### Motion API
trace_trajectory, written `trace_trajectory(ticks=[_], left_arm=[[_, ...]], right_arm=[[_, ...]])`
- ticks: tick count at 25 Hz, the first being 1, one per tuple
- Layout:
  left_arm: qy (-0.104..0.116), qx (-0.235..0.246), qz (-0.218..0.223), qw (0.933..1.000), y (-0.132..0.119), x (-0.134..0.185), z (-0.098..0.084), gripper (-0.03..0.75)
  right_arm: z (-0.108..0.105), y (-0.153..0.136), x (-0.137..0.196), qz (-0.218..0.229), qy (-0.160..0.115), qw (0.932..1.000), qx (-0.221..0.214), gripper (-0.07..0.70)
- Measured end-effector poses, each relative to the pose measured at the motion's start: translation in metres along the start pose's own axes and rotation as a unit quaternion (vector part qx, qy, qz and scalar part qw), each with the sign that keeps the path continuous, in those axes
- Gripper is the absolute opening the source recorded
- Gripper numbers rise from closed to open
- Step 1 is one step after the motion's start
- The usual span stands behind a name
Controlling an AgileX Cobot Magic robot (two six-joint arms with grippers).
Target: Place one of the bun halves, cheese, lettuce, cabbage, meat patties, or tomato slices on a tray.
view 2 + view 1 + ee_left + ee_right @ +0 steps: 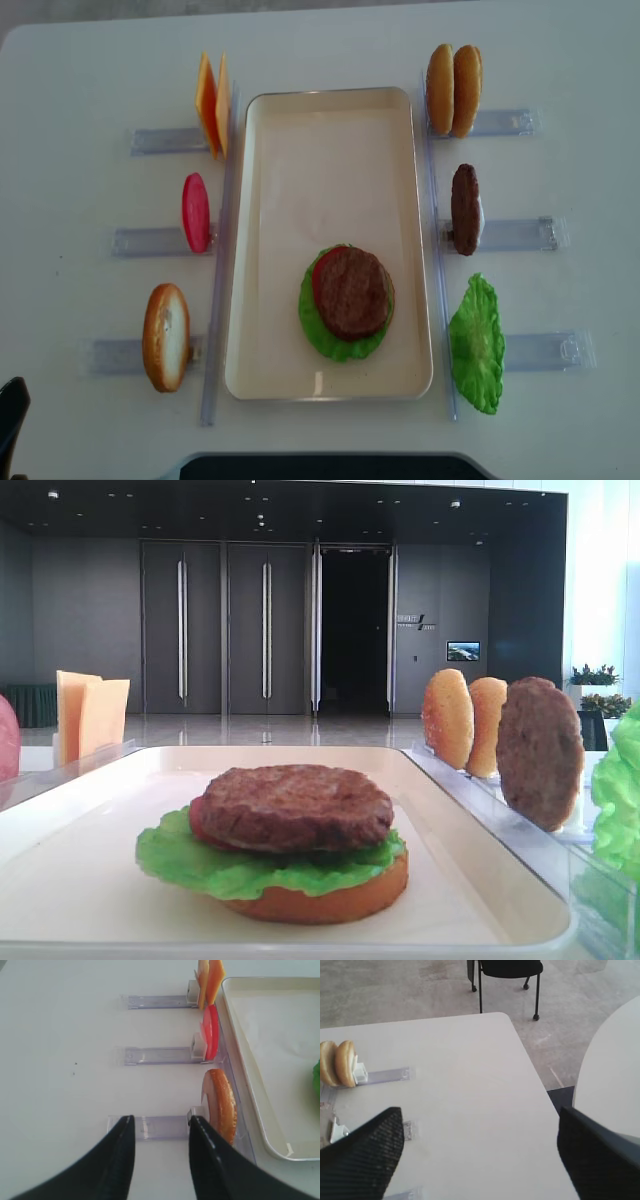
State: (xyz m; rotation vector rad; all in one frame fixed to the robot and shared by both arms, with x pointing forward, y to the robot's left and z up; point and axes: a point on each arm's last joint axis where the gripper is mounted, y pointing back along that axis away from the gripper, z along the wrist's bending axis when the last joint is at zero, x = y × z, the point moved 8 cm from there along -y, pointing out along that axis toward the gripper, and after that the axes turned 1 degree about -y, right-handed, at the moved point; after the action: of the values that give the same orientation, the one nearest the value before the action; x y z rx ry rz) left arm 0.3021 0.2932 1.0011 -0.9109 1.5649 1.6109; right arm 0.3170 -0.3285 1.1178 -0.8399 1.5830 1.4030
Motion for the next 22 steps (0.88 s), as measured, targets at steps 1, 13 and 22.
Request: trace_trajectory(ticks=[1,13,22], left_arm=[[0.0,0.0,0.0,1.0,0.0,0.0,0.0,0.282],[0.0,0.0,0.0,1.0,0.0,0.0,0.0,0.282],[0.0,0.0,0.0,1.0,0.0,0.0,0.0,0.282]], right_arm=[[0.0,0.0,0.01,-0.002,-0.002,1.0,-0.003,0.591],[0.024,-0.011,0.086,0.002,0.001,0.9968,-0.079,0.591],[0.025,-0.025,0.107,0.042,0.011,0.9961,-0.076,0.59]])
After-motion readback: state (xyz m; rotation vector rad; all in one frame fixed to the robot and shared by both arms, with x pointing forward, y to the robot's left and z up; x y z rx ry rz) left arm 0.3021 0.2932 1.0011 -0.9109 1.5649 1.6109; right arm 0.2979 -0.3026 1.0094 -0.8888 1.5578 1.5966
